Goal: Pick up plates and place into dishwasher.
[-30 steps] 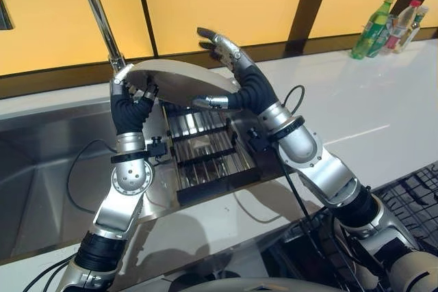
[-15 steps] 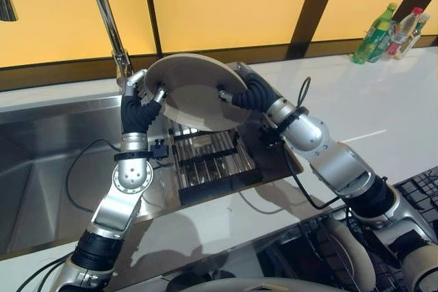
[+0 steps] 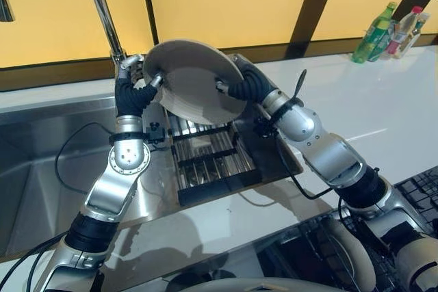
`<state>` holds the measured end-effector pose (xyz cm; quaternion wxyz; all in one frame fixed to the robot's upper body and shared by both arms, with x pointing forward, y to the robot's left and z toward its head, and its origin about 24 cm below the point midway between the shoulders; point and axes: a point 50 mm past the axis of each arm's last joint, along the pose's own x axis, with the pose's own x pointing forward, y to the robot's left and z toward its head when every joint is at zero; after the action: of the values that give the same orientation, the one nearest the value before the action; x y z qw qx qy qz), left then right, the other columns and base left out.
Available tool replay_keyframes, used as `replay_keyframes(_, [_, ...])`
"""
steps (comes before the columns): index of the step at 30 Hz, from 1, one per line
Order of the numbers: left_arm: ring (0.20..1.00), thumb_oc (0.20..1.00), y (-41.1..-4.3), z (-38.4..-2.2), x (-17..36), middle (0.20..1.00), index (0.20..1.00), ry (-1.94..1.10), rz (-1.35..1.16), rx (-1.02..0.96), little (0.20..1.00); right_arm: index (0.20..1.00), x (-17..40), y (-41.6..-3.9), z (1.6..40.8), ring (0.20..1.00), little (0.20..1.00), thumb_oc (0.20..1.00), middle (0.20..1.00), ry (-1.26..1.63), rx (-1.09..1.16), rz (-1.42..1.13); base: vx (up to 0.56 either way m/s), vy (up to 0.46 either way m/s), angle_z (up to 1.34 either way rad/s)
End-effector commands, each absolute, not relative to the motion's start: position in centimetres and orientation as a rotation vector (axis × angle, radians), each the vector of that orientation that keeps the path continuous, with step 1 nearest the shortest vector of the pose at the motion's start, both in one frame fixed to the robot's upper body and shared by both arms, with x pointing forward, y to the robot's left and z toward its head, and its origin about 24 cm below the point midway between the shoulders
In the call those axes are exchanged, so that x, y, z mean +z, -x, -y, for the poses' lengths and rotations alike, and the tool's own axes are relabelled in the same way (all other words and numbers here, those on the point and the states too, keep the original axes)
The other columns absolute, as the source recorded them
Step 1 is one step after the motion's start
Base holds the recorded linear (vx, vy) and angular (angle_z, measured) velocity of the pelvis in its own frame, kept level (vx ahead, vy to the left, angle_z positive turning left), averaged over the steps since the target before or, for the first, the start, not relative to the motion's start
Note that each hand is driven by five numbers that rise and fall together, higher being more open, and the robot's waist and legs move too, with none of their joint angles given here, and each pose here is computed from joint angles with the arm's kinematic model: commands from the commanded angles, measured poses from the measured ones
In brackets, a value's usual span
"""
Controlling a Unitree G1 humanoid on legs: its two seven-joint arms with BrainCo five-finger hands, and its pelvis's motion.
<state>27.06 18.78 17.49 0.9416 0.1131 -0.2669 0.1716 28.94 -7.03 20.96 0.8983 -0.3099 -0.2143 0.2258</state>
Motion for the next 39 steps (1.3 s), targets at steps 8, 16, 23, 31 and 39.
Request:
replay_keyframes(8, [1.000, 1.000, -23.1, -25.6, 19.8, 1.000, 1.000, -0.259, 0.834, 0.739, 1.000, 0.200, 22.7, -27.5, 18.3, 0.200, 0.200, 0.200, 0.200, 0.883, 0.061, 0.534, 0.00, 0.000, -0.06])
replay_keyframes(16, [1.000, 1.000, -21.6, -28.0, 19.5, 1.000, 1.000, -0.297, 0.793, 0.830, 1.000, 0.200, 22.8, -25.7, 25.2, 0.200, 0.200, 0.200, 0.200, 1.017, -0.171, 0.447, 0.01, 0.032, -0.29])
replay_keyframes(23, [1.000, 1.000, -21.2, -29.2, 18.7, 1.000, 1.000, -0.326, 0.749, 0.864, 1.000, 0.200, 22.1, -24.8, 30.2, 0.200, 0.200, 0.200, 0.200, 1.140, -0.382, 0.332, 0.01, 0.055, -0.35])
replay_keyframes(31, [1.000, 1.000, -19.6, -31.6, 17.8, 1.000, 1.000, -0.400, 0.689, 0.948, 1.000, 0.200, 18.1, -23.6, 33.0, 0.200, 0.200, 0.200, 0.200, 1.182, -0.440, 0.156, 0.00, -0.069, -0.28])
replay_keyframes(39, [1.000, 1.000, -19.8, -32.0, 17.3, 1.000, 1.000, -0.431, 0.655, 0.957, 1.000, 0.200, 14.7, -22.9, 34.6, 0.200, 0.200, 0.200, 0.200, 1.208, -0.535, 0.037, 0.07, -0.228, -0.04])
